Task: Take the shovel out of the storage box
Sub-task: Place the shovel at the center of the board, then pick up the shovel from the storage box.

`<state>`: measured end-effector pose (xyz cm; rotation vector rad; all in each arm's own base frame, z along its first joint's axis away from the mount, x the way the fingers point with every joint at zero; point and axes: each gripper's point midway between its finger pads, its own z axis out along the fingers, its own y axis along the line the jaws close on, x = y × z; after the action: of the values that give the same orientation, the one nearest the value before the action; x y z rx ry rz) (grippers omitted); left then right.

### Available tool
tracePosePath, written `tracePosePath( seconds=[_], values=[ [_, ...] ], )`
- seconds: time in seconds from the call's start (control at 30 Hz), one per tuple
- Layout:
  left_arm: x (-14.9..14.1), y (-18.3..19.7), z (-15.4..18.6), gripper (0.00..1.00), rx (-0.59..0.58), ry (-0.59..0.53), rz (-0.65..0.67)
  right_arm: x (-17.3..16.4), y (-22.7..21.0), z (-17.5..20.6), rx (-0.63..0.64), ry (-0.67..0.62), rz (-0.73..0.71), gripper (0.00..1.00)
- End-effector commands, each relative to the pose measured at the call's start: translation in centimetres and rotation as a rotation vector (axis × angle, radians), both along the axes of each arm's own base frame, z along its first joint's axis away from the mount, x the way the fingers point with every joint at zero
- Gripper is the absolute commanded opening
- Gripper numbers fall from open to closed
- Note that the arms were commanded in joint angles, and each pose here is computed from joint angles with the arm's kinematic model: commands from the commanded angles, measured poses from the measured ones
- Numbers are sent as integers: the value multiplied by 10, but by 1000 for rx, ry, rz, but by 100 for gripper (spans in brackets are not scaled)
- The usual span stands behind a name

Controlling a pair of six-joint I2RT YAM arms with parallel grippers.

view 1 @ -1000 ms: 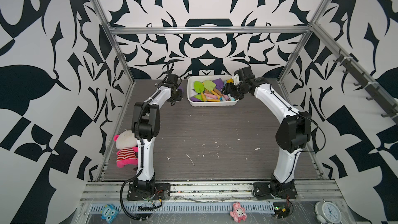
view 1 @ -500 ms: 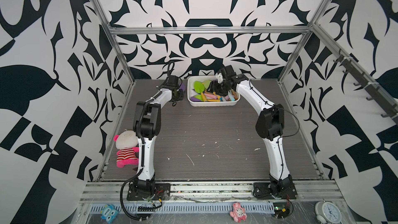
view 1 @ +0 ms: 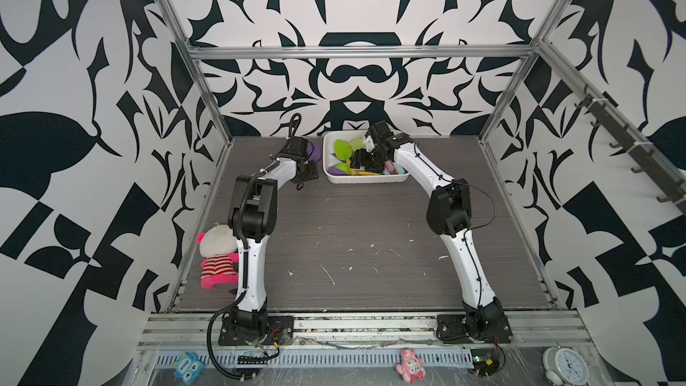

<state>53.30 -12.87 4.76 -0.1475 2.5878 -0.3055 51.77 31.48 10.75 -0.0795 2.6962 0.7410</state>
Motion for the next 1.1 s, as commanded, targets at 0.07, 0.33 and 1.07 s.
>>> tracePosePath(
  seconds=[0.07,0.33,1.07],
  values=[
    [-6,10,64,71,-22,-95,46,6,7,14,-5,-61,28,69],
    [-34,17,131,76,-61,-141,96,14,13,-3,-16,-59,37,66],
    [-87,7,218,74,-261,-209,138,27,19,2,-17,-128,35,23]
  ],
)
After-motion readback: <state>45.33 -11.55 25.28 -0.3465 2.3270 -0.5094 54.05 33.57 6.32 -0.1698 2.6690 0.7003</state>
